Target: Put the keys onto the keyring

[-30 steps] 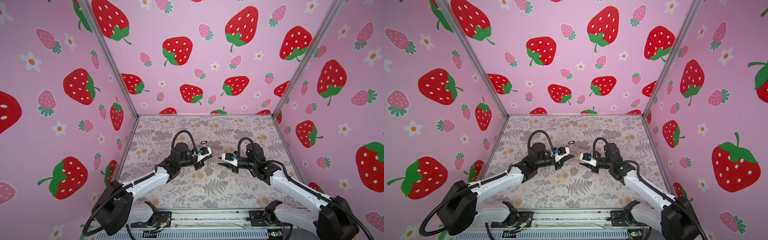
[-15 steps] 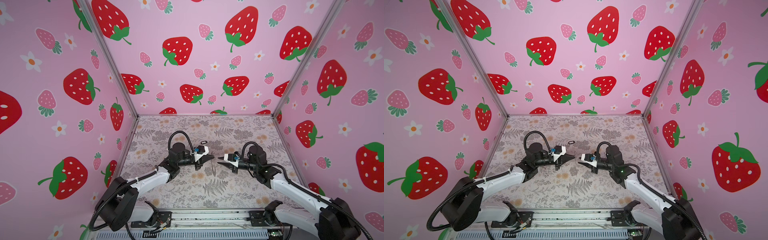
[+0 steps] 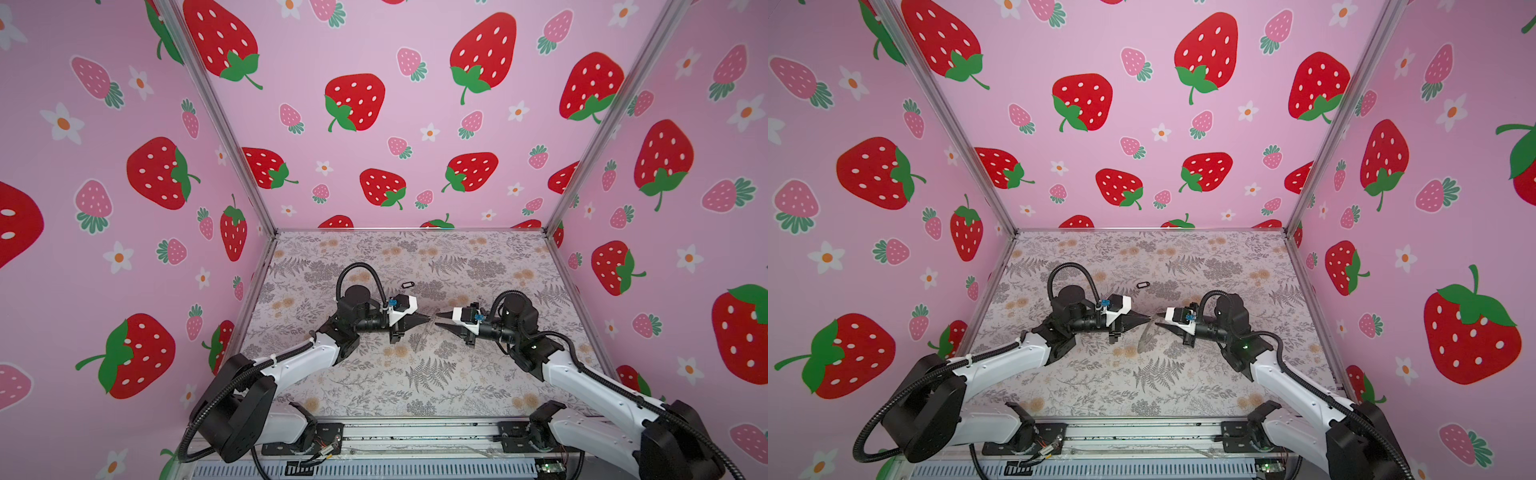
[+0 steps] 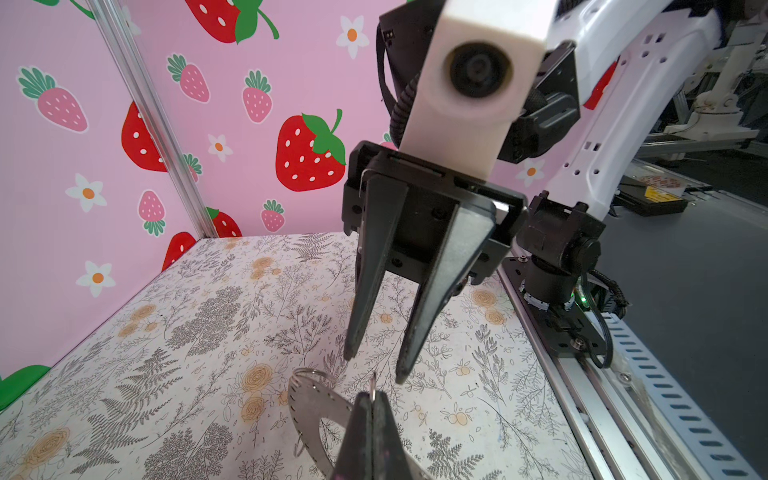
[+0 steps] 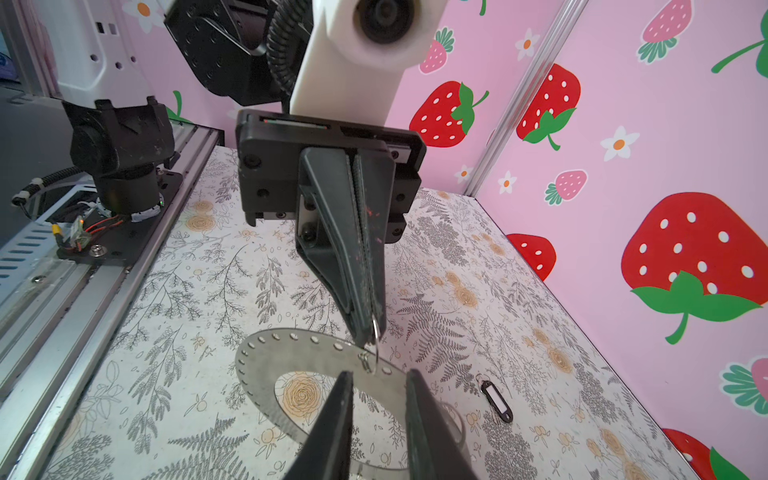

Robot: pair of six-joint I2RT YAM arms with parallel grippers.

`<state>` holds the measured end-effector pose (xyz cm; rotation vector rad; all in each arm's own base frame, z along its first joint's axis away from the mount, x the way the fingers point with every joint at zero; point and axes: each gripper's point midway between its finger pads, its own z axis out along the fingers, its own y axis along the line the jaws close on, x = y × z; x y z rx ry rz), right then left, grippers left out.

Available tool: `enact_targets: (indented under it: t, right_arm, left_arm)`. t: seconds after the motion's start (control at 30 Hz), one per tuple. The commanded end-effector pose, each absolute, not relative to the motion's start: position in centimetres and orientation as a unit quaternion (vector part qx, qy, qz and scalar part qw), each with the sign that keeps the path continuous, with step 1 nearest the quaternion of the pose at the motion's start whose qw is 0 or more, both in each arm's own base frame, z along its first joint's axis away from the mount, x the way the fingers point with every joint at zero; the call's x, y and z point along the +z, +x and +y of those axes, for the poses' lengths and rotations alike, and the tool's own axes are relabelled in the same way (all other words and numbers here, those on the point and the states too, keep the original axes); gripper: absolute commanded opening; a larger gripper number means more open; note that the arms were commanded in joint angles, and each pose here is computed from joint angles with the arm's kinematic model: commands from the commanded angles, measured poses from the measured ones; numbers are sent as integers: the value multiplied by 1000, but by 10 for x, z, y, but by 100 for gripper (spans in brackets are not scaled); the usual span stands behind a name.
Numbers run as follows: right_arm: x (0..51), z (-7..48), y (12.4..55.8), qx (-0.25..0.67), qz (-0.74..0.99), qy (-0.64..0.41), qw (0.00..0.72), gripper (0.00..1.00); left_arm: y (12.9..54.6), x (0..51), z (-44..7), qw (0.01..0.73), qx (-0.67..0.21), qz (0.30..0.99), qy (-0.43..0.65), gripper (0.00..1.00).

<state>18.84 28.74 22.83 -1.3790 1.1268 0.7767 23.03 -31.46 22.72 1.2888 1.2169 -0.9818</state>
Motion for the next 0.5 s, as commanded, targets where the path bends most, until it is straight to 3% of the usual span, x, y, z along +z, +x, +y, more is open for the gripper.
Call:
enact_targets:
  t: [0.0,0.47]
  right_arm:
    - [233,290,178,356,462,-589,560,22]
    - [229,301,177,370,461,-594,546,22]
  left_arm:
    - [223,252,-316,554,-407,467,556,0]
    - [215,262,-318,553,-415,451,565,0]
